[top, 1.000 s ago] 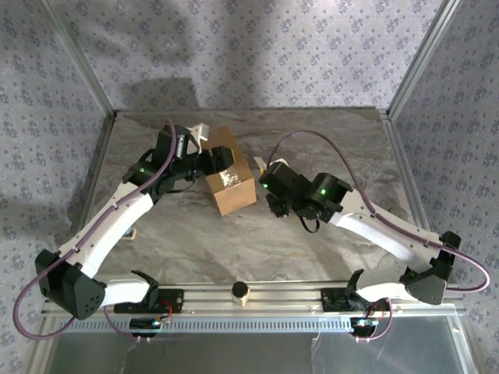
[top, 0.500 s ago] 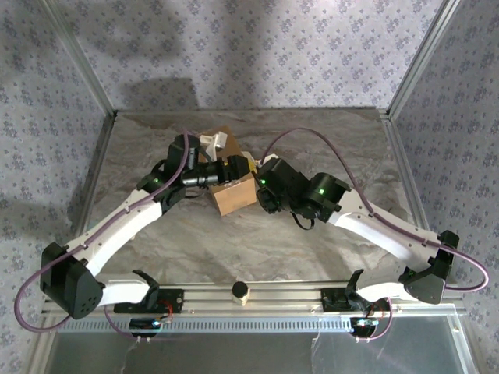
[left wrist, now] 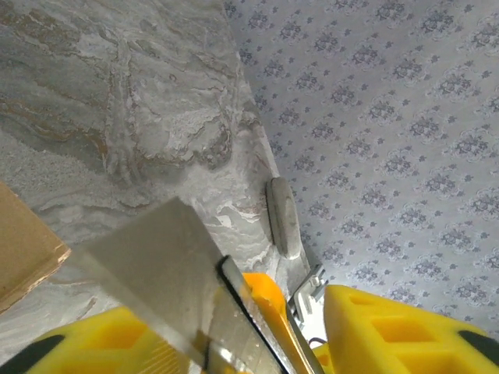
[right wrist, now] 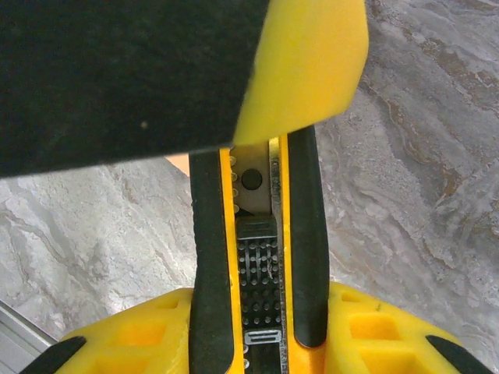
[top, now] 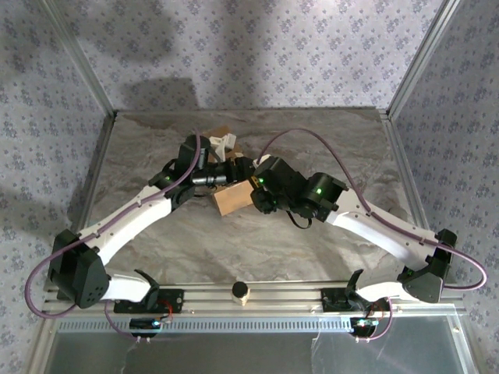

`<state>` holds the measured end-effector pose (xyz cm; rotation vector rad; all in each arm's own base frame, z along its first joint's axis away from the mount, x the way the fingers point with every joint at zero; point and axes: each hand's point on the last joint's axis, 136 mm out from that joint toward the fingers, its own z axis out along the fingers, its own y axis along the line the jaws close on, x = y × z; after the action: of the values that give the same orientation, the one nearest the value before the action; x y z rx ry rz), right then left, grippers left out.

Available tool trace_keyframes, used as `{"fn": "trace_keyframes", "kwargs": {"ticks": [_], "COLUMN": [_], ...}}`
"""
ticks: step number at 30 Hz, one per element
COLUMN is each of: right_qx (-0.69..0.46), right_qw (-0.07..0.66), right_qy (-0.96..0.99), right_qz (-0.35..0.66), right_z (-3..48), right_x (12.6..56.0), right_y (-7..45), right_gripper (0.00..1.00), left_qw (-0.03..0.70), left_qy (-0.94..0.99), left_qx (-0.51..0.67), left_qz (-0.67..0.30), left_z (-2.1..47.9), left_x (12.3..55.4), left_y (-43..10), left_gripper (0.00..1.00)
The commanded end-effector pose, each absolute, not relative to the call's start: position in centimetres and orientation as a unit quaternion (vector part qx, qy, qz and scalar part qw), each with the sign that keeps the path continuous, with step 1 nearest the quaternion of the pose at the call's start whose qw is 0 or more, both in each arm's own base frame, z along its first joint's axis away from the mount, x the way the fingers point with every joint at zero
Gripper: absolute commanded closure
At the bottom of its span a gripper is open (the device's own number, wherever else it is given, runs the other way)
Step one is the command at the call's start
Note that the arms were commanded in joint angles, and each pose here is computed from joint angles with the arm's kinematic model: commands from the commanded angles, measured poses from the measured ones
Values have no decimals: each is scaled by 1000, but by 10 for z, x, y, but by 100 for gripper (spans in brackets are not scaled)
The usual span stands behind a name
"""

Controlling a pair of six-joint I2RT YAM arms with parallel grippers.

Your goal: Unpack the express box

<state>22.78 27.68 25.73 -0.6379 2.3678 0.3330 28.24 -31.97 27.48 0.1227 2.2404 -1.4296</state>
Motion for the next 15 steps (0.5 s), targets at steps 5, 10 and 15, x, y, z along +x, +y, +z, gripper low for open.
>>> {"fn": "trace_keyframes", "kwargs": {"ticks": [5, 10, 15], "right_qx": [-232, -227, -201], "right_qw": [347, 349, 347], "right_qy": [895, 894, 898], "right_qz": [155, 166, 183], "right_z": [276, 277, 280], "right_x": [228, 228, 233], "right_y": [284, 285, 283], "right_gripper": [100, 100, 88], "left_qw": [255, 254, 259], "left_qy": [793, 794, 787], "left_qx": [69, 69, 71], "left_qz": [-549, -548, -555], "left_z": [300, 297, 301], "left_x": [286, 288, 294], "left_y": [-331, -333, -335], "left_gripper": [76, 100, 100]}}
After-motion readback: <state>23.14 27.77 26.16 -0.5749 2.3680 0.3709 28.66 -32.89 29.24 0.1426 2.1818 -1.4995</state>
